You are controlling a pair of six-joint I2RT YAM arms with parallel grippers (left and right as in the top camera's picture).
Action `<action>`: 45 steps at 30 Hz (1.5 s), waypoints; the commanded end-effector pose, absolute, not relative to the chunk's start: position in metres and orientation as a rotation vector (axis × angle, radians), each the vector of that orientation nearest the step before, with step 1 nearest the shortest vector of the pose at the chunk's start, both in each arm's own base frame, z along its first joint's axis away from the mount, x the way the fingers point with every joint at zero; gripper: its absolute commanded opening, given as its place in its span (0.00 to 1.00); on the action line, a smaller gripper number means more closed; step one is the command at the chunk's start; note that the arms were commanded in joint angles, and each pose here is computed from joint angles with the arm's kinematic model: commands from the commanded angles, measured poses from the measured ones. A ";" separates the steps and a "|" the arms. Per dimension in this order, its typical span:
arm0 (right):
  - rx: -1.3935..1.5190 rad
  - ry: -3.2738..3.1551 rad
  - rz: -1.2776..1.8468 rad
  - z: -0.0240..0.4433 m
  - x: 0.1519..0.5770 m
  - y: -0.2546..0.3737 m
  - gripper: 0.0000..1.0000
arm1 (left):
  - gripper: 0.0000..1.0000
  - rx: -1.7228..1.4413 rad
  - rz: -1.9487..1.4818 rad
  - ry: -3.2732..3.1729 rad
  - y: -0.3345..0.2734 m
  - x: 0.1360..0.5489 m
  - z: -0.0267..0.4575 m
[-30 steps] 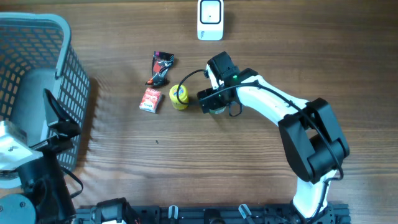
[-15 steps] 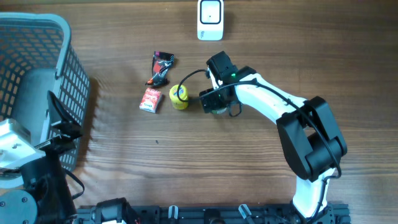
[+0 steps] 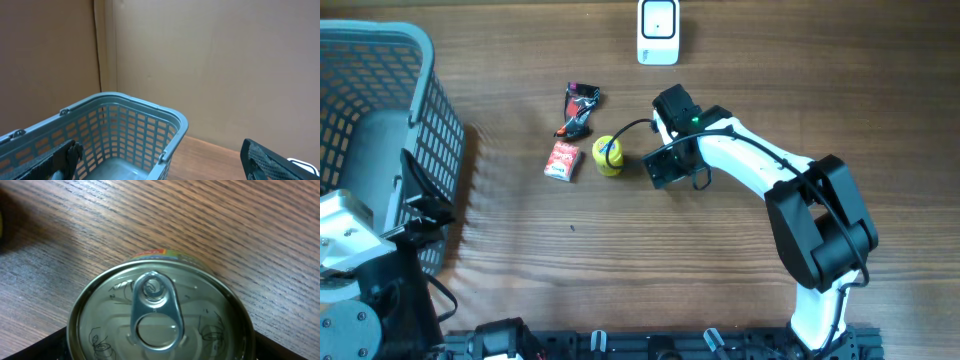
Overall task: Scan the item barcode
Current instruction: 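Lift the tin with the right gripper and turn its label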
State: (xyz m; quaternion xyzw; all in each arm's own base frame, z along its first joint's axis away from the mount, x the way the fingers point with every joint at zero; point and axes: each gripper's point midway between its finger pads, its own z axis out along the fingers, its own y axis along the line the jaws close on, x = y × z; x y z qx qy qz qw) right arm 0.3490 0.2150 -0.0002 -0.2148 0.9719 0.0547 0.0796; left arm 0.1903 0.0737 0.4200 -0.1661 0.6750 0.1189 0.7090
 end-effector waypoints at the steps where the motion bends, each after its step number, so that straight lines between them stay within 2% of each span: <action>1: -0.781 2.939 0.142 -0.024 0.337 0.210 0.99 | 1.00 -0.364 0.245 1.517 0.071 0.193 0.415; 11: -0.753 2.897 0.037 -0.026 0.351 0.202 1.00 | 1.00 -0.365 0.245 1.518 0.071 0.193 0.415; 17: -0.785 2.946 0.044 -0.050 0.341 0.205 1.00 | 1.00 -0.365 0.245 1.523 0.071 0.193 0.414; 19: -0.811 2.952 0.042 -0.055 0.337 0.209 0.96 | 1.00 -0.365 0.245 1.523 0.071 0.193 0.414; 24: -0.809 2.955 0.045 -0.055 0.331 0.217 0.76 | 1.00 -0.365 0.245 1.524 0.071 0.193 0.414; 25: -0.779 2.972 0.036 -0.055 0.329 0.215 0.76 | 1.00 -0.365 0.245 1.524 0.071 0.193 0.414; 29: -0.760 3.000 0.024 -0.055 0.325 0.212 0.86 | 1.00 -0.365 0.245 1.524 0.071 0.193 0.414; 35: -0.747 3.030 -0.001 -0.055 0.319 0.207 0.87 | 1.00 -0.365 0.245 1.524 0.071 0.193 0.414; 41: -0.717 3.046 -0.004 -0.055 0.317 0.206 0.68 | 1.00 -0.365 0.245 1.524 0.071 0.193 0.414; 45: -0.651 3.069 0.004 -0.055 0.315 0.206 0.68 | 1.00 -0.365 0.246 1.530 0.071 0.193 0.412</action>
